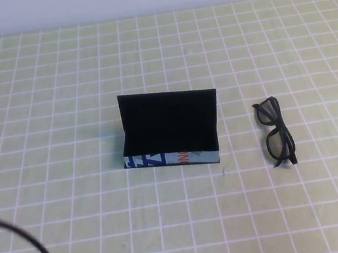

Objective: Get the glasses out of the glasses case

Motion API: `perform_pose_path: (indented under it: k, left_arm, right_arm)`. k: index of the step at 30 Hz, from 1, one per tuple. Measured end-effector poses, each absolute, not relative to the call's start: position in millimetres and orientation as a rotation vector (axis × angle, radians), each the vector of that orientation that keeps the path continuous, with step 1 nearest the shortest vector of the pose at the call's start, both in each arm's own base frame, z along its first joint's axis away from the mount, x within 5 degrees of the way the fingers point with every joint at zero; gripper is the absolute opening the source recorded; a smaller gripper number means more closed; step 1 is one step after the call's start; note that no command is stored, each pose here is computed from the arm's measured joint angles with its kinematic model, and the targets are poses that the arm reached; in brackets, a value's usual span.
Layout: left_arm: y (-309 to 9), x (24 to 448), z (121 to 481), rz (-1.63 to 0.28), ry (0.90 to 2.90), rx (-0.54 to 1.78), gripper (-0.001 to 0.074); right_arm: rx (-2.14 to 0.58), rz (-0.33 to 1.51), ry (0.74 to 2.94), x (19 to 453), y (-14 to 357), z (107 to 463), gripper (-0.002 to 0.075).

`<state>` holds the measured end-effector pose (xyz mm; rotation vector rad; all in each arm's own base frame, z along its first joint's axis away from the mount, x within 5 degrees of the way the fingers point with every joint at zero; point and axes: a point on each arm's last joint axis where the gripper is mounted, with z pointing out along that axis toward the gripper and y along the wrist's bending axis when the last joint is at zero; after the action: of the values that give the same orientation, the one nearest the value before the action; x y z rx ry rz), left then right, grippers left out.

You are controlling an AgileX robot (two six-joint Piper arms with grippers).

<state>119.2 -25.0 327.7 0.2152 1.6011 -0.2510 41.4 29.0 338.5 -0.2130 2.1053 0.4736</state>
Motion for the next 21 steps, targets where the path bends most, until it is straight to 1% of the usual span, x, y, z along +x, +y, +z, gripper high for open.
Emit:
perform_pose_path:
  k: [4, 7, 10, 14, 17, 19, 21]
  left_arm:
    - [-22, 81, 313, -0.201, 1.486, 0.171, -0.0004]
    - [-22, 61, 299, -0.189, 1.418, 0.165, -0.0004]
    - [-21, 49, 279, -0.173, 1.379, 0.153, -0.0004]
    - [-19, 48, 243, -0.165, 1.410, 0.128, -0.0004]
    - [-17, 54, 211, -0.166, 1.503, 0.103, -0.0004]
    - [-15, 56, 203, -0.157, 1.524, 0.077, -0.0004]
    - [-13, 56, 203, -0.135, 1.522, 0.054, -0.0004]
  right_arm:
    - [-0.205, 0.500, 1.995, 20, 23, 327, -0.0015]
    - [-0.193, 0.517, 1.927, 18, 22, 321, -0.0016]
    - [-0.176, 0.520, 1.830, 25, 23, 315, -0.0016]
    - [-0.117, 0.505, 1.672, 42, 23, 302, -0.0016]
    - [-0.089, 0.456, 1.557, 54, 21, 286, -0.0016]
    - [-0.067, 0.428, 1.487, 59, 19, 276, -0.0016]
    - [-0.048, 0.415, 1.443, 61, 18, 270, -0.0016]
